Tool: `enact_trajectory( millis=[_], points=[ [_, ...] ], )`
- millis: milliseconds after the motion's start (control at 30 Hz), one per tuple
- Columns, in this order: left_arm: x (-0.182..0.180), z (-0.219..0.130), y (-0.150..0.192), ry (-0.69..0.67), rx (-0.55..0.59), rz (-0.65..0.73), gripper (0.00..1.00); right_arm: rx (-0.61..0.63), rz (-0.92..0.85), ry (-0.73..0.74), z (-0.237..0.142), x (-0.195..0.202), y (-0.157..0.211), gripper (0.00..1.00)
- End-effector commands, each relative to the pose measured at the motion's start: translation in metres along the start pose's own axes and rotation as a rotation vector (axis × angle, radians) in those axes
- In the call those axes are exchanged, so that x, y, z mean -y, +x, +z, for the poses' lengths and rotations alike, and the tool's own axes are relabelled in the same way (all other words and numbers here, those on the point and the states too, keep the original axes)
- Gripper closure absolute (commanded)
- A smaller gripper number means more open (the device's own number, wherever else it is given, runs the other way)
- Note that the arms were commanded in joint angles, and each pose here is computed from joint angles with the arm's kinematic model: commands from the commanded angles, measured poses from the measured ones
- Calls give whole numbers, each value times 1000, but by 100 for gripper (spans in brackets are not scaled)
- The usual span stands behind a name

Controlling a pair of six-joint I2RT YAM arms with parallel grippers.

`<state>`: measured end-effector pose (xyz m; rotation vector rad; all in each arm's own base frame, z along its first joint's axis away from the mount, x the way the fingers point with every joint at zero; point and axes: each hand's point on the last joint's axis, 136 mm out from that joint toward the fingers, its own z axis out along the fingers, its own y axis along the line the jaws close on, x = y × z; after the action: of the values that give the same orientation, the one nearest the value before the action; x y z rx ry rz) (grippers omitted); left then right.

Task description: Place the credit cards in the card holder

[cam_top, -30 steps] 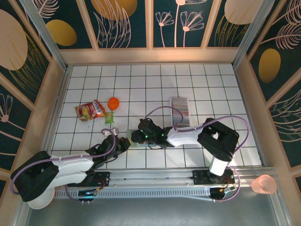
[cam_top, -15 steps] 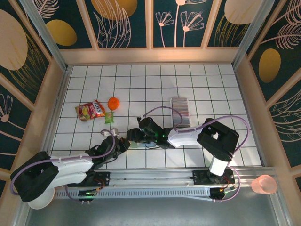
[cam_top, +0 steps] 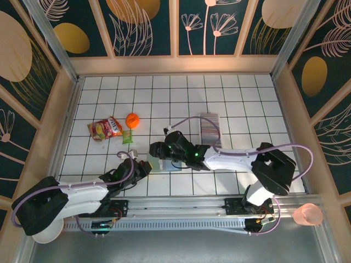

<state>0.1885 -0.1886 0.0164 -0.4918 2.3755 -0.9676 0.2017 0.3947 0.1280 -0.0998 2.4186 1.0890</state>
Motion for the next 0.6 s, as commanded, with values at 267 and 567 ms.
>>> enact_trajectory(
  millis=[267,567],
  points=[
    [-7,-1,6,-17,-21,-1,100,-92,-4,314,-10,89,50,51],
    [-8,-3,7,-13,-27,-2,100,-122,-9,358,3,101,59,52]
  ],
)
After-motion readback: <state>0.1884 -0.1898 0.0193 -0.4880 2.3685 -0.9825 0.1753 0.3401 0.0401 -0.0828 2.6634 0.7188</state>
